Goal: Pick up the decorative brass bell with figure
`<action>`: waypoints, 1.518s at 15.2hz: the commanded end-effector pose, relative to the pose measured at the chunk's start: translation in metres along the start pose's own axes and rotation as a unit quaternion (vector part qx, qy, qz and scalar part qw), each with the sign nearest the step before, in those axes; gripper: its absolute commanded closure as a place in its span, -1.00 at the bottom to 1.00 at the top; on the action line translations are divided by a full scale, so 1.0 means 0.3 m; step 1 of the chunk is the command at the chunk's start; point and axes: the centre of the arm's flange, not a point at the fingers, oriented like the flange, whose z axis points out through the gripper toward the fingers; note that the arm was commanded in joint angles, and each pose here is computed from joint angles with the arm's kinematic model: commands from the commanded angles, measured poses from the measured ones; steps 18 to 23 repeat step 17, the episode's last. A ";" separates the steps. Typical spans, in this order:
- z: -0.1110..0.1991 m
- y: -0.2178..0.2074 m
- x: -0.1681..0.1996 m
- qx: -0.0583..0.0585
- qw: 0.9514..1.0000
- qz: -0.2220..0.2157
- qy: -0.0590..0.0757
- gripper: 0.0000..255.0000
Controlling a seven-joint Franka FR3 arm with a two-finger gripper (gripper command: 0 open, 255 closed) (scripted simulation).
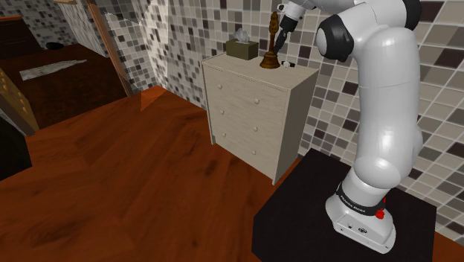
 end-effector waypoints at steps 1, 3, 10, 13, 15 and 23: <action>-0.012 0.000 0.007 0.001 1.000 0.000 0.000 1.00; -0.044 -0.001 0.020 0.001 1.000 0.000 0.000 1.00; -0.158 -0.005 0.067 0.001 1.000 0.000 0.000 1.00; -0.207 -0.007 0.087 0.001 1.000 0.000 0.000 1.00; -0.240 -0.008 0.100 0.001 1.000 0.000 0.000 1.00; -0.242 -0.009 0.101 0.001 1.000 0.000 0.000 1.00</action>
